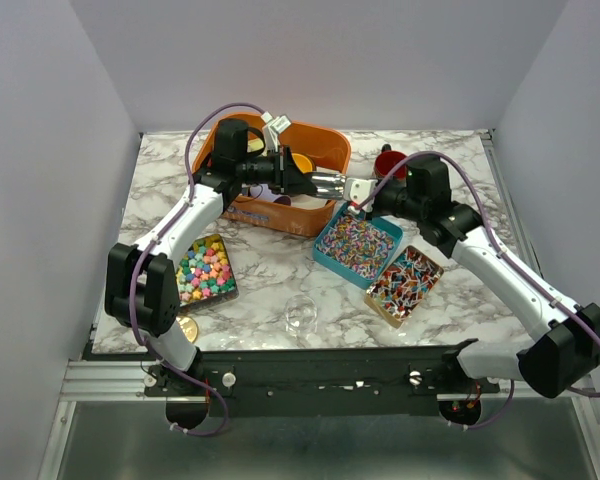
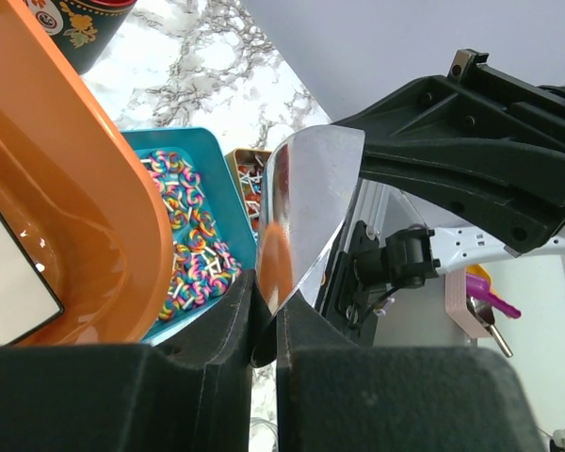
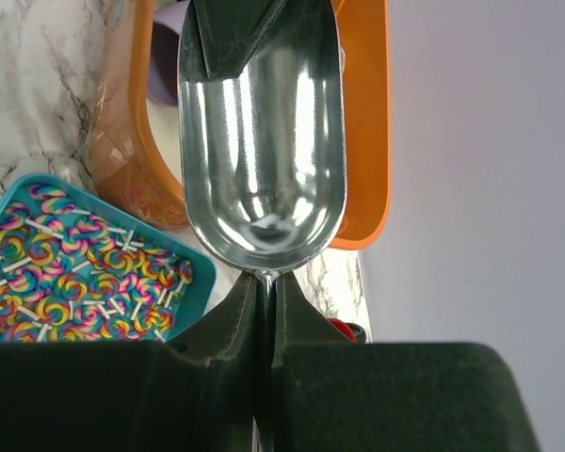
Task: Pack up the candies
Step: Pick up the spatula from the center of the board.
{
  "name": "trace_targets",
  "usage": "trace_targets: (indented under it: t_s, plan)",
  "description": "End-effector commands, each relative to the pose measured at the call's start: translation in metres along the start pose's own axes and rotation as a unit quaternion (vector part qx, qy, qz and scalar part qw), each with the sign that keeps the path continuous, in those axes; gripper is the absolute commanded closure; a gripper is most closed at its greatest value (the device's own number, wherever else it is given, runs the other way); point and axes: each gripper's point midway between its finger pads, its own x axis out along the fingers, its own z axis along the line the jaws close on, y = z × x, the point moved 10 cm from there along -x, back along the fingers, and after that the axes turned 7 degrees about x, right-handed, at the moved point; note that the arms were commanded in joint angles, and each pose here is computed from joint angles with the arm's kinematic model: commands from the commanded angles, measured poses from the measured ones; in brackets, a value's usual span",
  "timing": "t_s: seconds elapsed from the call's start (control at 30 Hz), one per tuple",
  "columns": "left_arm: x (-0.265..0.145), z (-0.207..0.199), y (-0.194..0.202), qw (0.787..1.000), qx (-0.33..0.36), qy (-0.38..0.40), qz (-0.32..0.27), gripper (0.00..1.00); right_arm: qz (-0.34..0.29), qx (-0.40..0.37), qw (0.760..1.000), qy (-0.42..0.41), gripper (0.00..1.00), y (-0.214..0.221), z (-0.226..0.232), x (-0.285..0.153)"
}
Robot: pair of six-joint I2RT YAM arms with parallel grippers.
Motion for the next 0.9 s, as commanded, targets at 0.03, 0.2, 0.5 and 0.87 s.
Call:
trace_targets:
  t_s: [0.03,0.2,0.5,0.87]
  plan:
    - [-0.005,-0.003,-0.012,1.000,0.021,-0.003,-0.013,0.70,-0.002,0.027,0.999,0.028,0.99,-0.013,-0.014,-0.003]
    - [-0.026,-0.009,-0.022,0.996,0.061,-0.056,-0.018,0.55,0.030,0.071,0.996,0.043,0.99,-0.012,-0.020,-0.015]
    - [-0.094,-0.012,-0.005,0.978,0.106,-0.178,0.032,0.41,0.074,0.141,0.986,0.045,0.99,-0.003,-0.008,-0.055]
    - [-0.150,-0.036,0.062,0.882,0.370,-0.138,0.257,0.39,0.105,0.232,0.961,-0.105,0.99,-0.010,0.039,-0.089]
